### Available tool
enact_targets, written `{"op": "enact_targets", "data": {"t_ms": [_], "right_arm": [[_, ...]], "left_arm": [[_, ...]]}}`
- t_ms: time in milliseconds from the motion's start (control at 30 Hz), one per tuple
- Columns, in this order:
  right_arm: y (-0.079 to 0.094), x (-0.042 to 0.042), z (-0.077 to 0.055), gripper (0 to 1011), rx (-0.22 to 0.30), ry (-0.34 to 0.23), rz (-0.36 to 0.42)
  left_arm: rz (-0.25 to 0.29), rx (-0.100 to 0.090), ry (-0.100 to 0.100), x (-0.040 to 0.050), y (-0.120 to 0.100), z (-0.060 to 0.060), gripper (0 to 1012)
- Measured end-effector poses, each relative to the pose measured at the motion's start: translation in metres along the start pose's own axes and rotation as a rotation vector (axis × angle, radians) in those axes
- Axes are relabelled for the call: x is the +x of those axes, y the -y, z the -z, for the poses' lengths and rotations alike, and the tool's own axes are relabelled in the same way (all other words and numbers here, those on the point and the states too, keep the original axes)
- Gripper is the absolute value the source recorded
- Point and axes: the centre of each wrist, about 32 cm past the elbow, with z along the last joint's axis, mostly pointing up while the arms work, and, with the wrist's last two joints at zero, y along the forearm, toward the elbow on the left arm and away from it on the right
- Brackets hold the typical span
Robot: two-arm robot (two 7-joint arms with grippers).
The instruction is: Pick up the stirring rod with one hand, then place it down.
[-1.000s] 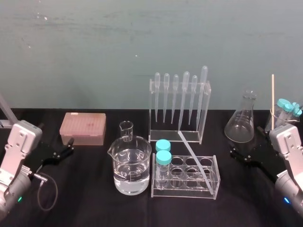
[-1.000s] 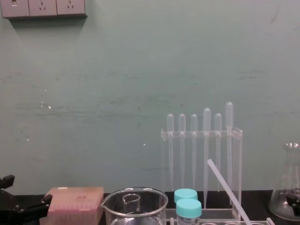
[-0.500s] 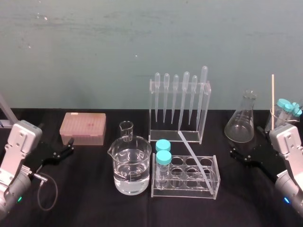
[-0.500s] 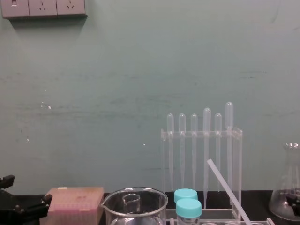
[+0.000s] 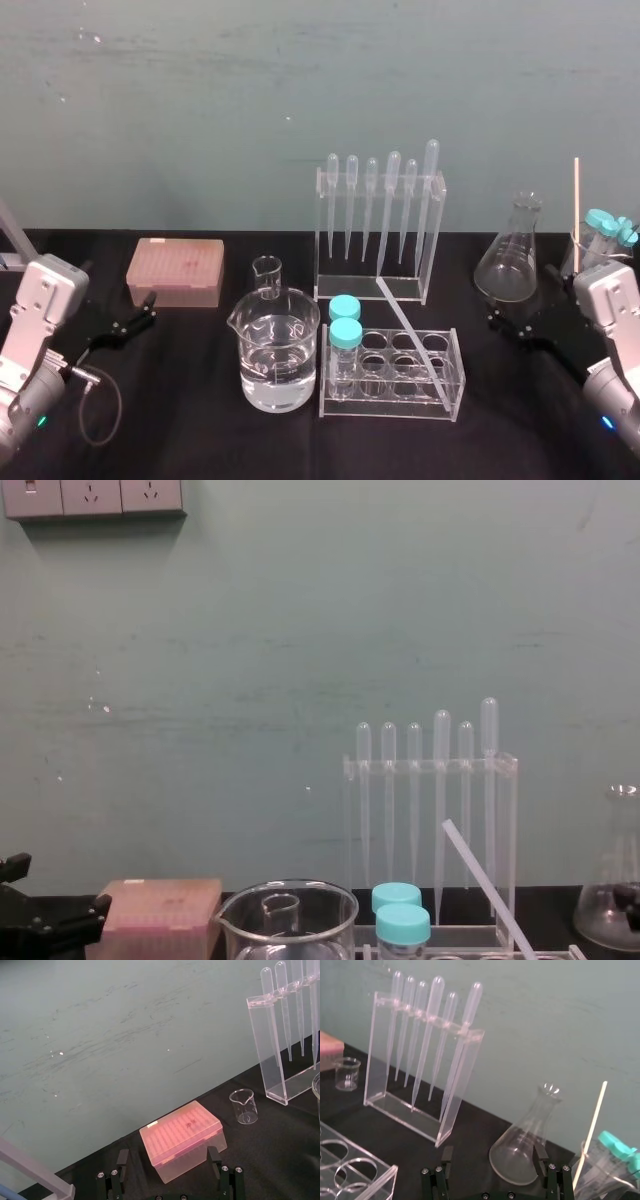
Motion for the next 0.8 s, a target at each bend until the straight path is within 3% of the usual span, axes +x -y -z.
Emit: {"op": "enact_targets", "data": {"t_ms": [100,300,433,467,567,667,700,800], "right_arm": [[0.002,0.0009,0.000,1000,0.058,-0.013,0.021],[0.007,0.0014,-0.002,1000,0.266,-0.021,0.032],[0.007,-0.0017,-0.007,1000,0.402,0.042,-0.054],[0.007,-0.0017,-0.007,1000,0.402,0.042,-0.054],[0.005,-0.0061,-0.013,1000,0.484,0.098,-0.169],[0.000,-0.0095,-0.016,1000,0.511,0.108,-0.281],[0.000,-0.0095,-0.016,1000,0.511,0.108,-0.281],[-0.006,-0.0122,-0.017,1000,0.486,0.051,-0.396]], "left_arm": [[0.000,0.000,0.000,0.0000,0.000,0.000,1000],[0.000,0.000,0.000,0.0000,0.000,0.000,1000],[0.000,0.000,0.000,0.0000,0.000,0.000,1000],[0.000,0.000,0.000,0.0000,0.000,0.000,1000],[0.000,0.000,0.000,0.0000,0.000,0.000,1000],[0.000,0.000,0.000,0.0000,0.000,0.000,1000],[0.000,0.000,0.000,0.0000,0.000,0.000,1000],[0.000,0.000,0.000,0.0000,0.000,0.000,1000]]}}
